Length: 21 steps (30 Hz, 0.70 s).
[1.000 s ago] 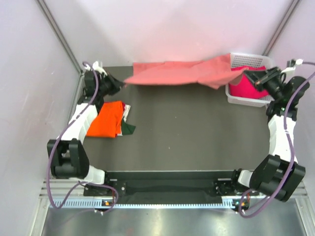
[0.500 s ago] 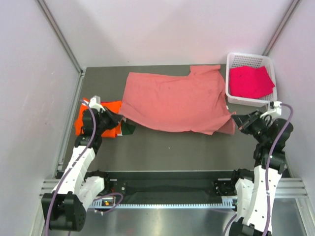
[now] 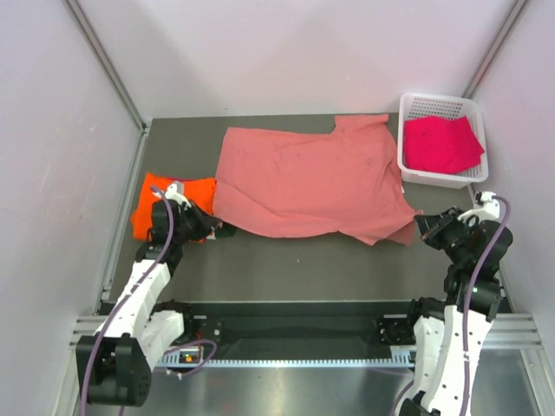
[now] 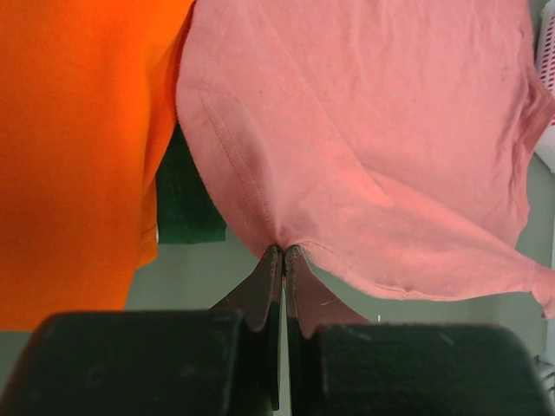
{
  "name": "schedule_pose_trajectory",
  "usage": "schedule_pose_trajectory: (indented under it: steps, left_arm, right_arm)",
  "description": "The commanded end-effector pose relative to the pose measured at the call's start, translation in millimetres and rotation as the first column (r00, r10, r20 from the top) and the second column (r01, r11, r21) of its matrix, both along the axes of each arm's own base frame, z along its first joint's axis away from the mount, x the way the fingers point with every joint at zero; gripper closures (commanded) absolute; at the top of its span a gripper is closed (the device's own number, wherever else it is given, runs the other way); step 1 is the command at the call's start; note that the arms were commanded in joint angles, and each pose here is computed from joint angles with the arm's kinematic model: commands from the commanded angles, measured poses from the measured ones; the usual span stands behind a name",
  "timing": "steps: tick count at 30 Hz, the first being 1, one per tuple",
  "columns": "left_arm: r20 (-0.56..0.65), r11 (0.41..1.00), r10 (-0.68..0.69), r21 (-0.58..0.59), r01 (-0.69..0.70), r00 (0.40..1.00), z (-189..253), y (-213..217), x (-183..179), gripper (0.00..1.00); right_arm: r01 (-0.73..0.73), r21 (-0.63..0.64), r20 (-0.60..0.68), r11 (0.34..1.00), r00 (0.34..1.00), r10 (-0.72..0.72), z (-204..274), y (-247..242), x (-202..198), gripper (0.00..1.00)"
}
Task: Fold and stack the t-shirts
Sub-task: Fold the tshirt
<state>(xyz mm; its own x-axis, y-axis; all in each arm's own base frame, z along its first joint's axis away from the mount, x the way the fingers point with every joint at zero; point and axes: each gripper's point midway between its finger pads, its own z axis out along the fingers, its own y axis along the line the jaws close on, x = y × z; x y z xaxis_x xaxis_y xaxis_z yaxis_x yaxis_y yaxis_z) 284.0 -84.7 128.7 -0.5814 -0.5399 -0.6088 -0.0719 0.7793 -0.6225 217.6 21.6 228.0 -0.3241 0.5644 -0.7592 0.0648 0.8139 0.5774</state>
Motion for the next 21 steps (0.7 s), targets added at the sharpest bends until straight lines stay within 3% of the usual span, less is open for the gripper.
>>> schedule_pose_trajectory:
  steps: [1,11,21]
  left_arm:
    - [0.040,0.999,0.001,0.039,-0.003,0.999,14.6,4.3,12.5,1.00]
    - [-0.062,1.000,0.002,0.013,-0.001,0.998,21.2,-0.6,61.3,1.00]
    - [-0.065,0.999,0.037,0.001,-0.037,0.997,35.8,0.0,116.9,1.00]
  right_arm:
    - [0.018,-0.022,0.000,1.000,1.000,-0.018,-4.7,-8.5,12.2,1.00]
    - [0.039,-0.016,-0.047,0.999,0.998,-0.039,-0.7,-19.2,66.1,1.00]
    - [0.028,-0.056,-0.073,0.998,0.997,-0.032,18.7,-7.3,140.9,1.00]
